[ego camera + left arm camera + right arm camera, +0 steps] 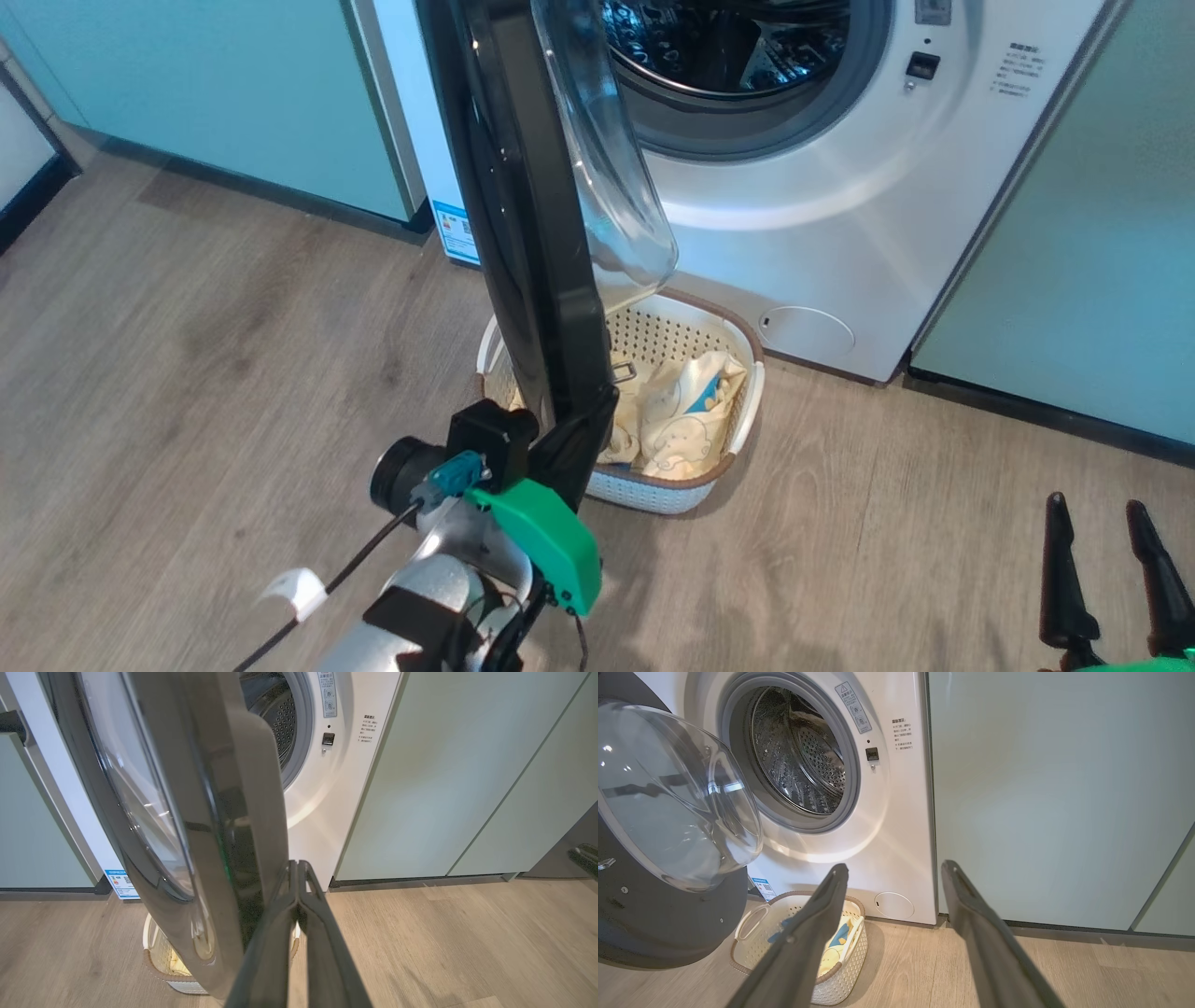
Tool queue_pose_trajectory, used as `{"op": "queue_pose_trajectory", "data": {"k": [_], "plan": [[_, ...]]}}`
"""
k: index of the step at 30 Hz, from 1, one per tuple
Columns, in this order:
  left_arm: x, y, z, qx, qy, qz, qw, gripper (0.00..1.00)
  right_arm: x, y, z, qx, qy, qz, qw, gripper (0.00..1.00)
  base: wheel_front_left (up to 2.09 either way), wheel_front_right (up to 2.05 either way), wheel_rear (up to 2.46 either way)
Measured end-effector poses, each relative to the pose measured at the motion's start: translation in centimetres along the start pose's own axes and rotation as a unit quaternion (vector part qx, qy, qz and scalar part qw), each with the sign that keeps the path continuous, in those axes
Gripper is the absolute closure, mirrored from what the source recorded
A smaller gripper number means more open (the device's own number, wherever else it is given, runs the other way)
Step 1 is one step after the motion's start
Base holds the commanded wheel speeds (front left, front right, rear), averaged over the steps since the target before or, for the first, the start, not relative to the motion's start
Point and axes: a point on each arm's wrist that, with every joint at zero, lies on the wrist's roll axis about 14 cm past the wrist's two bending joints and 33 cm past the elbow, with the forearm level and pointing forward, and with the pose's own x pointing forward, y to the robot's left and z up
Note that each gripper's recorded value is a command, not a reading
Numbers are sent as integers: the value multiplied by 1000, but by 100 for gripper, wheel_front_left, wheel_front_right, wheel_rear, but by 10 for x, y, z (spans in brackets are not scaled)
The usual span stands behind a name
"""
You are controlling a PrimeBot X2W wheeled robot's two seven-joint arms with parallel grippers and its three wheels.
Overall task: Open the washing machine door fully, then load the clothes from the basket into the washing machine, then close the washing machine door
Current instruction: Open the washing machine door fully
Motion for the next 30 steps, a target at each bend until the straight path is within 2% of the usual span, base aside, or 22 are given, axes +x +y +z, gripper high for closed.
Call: {"op": "queue_pose_trajectory", "data": {"k": [20, 30], "plan": [[15, -17, 0, 11, -4, -37, 999, 100, -17, -21, 1, -1, 0, -38, 999, 0, 0, 0, 0], [12, -6, -5, 16, 4, -20, 1000, 100, -14, -21, -1, -2, 3, -36, 999, 0, 0, 0, 0]]}}
